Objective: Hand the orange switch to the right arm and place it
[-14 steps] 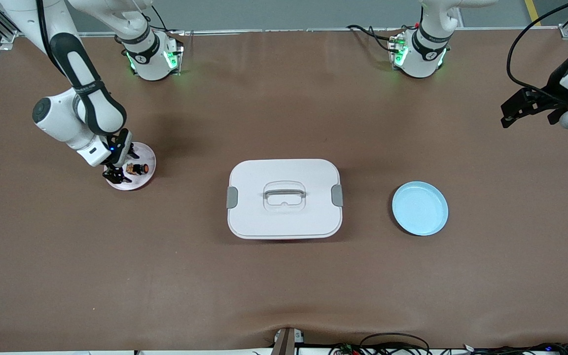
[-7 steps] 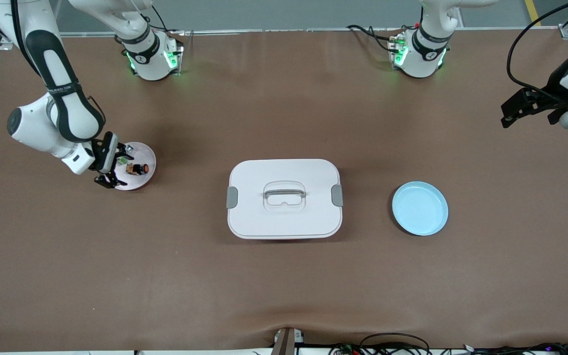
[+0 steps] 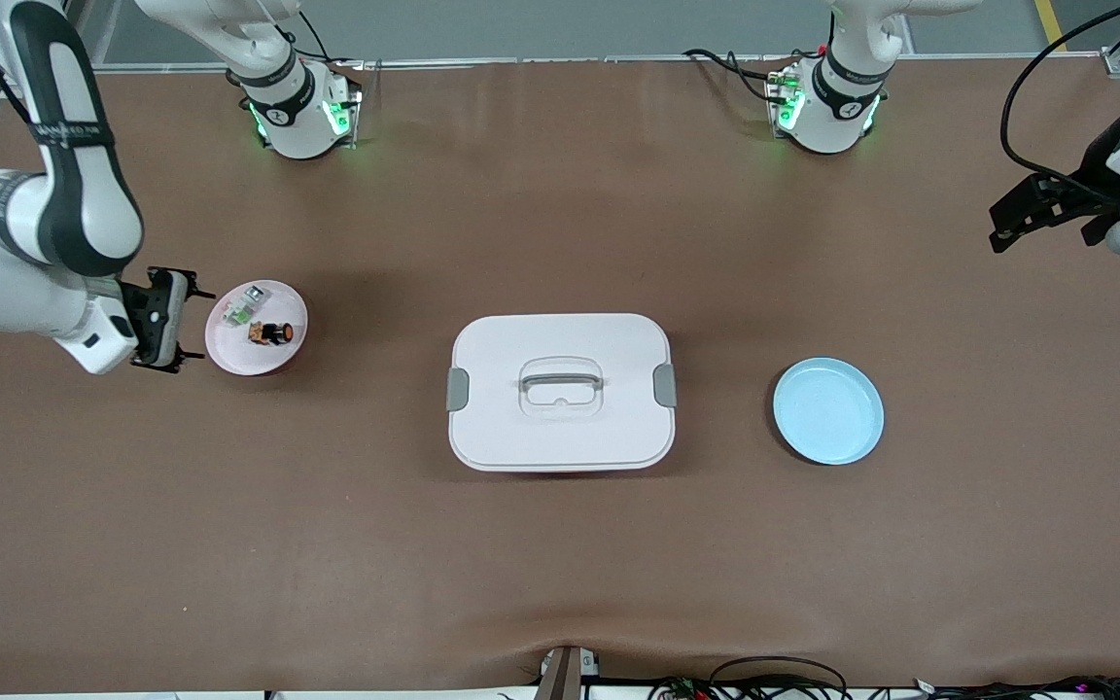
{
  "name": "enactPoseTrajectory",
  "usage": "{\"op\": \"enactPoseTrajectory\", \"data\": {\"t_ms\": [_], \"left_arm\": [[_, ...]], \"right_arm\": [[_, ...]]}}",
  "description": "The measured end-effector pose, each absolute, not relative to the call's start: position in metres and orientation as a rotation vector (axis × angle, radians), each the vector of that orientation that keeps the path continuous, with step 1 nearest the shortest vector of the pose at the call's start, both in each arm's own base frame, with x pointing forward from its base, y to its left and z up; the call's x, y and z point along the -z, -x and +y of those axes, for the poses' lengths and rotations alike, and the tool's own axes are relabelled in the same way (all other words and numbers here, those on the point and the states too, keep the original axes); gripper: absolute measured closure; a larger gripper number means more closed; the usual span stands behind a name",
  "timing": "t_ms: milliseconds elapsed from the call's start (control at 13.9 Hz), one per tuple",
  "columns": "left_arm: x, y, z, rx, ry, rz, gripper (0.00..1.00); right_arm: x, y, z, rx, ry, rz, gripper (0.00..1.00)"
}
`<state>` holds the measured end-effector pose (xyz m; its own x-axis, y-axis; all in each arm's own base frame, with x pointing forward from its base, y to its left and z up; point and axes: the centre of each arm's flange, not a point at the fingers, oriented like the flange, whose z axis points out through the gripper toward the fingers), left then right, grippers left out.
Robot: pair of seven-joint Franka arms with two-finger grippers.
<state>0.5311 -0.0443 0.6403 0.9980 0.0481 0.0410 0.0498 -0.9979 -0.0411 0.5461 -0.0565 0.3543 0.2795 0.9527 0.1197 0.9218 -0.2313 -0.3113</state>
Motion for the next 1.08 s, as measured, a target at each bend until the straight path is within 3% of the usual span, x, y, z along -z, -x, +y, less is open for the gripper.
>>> {"op": "enactPoseTrajectory", "data": {"t_ms": [722,1083], "left_arm": [[-0.637,-0.534,-0.044,0.055,3.098,-0.076,0.0],[-0.635,-0.536,-0.044,0.056,3.098,-0.078,0.0]], "right_arm": [[-0.478,-0.56,-0.059,-0.519,2.701,-1.046,0.0],[-0.527,-0.568,-0.044,-0.534,3.001,-0.549,0.0]]}}
